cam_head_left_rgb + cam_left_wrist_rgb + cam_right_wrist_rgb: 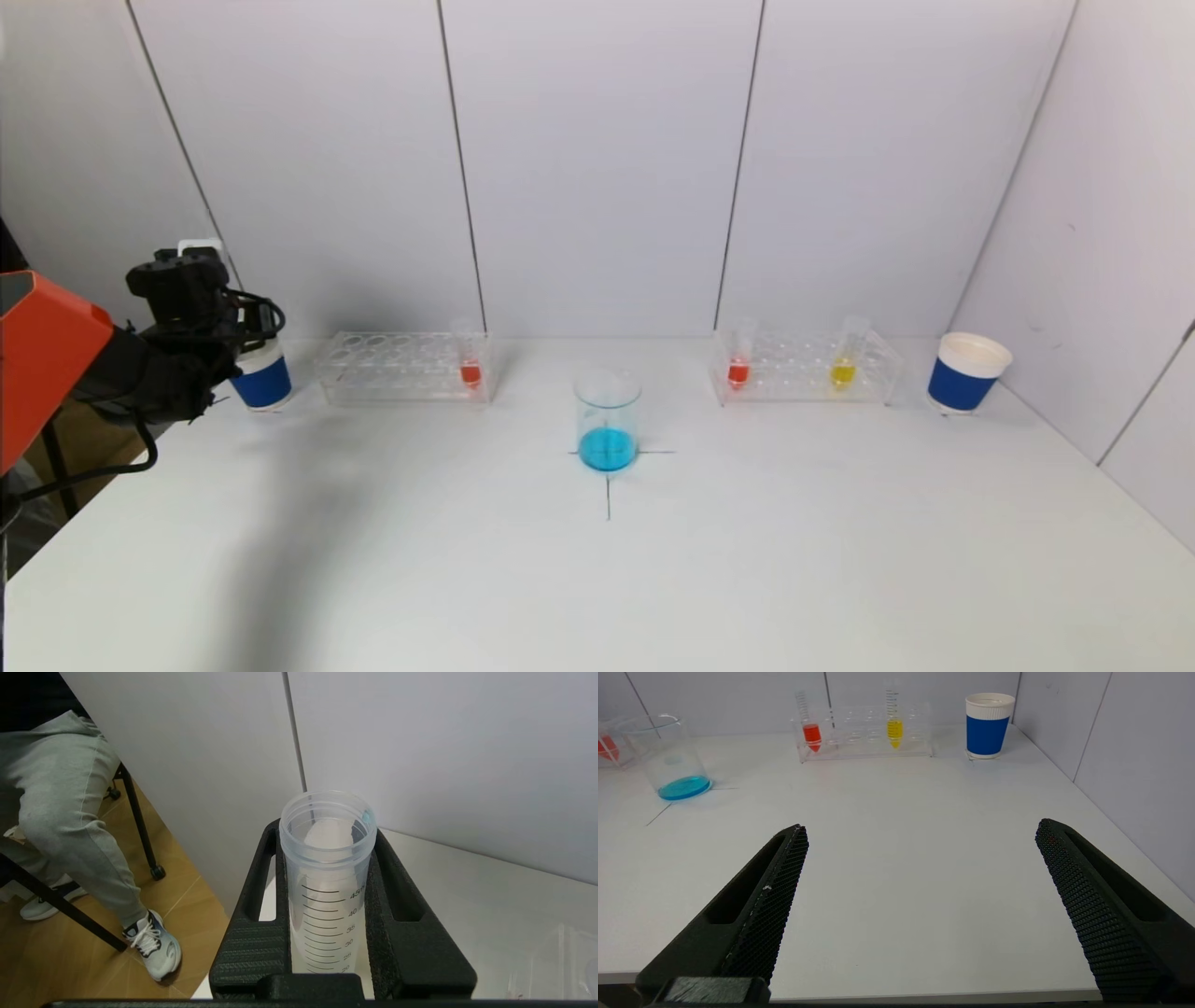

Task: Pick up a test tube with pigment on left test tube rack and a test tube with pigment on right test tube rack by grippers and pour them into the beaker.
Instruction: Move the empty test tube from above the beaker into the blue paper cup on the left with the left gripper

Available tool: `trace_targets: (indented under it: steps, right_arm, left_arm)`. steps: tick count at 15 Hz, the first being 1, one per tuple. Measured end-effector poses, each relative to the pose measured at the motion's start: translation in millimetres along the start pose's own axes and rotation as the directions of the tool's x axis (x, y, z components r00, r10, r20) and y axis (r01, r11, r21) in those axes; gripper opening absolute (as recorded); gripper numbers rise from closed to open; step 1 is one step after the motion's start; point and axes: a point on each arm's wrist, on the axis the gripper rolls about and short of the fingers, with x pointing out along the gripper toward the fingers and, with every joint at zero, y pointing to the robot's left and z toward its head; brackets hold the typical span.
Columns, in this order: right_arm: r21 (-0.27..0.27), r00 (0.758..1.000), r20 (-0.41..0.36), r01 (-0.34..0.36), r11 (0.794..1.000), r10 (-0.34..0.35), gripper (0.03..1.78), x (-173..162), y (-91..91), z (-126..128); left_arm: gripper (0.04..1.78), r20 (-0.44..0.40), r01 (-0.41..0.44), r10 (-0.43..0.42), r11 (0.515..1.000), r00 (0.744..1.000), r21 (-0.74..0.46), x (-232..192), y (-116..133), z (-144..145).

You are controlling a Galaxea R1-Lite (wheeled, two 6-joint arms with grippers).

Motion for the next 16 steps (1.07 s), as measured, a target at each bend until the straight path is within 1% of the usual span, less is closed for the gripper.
trace_targets:
  steps: [13,15,16]
  right_arm:
    - [0.0,1.0,0.0,0.0,1.0,0.0,1.77,0.0,0.0,0.0]
    - [0.0,1.0,0.0,0.0,1.0,0.0,1.77,0.0,0.0,0.0]
    - [0.0,1.0,0.0,0.0,1.0,0.0,1.77,0.0,0.0,0.0]
  left_arm:
    - [0.47,-0.011,-0.001,0.001,1.0,1.0,0.006,-1.4,-1.2,-3.0]
    - [0.54,-0.014,0.0,0.0,1.0,1.0,0.006,-1.8,-1.5,-3.8]
    - [0.61,-0.014,0.0,0.0,1.0,1.0,0.006,-2.0,-1.6,-3.8]
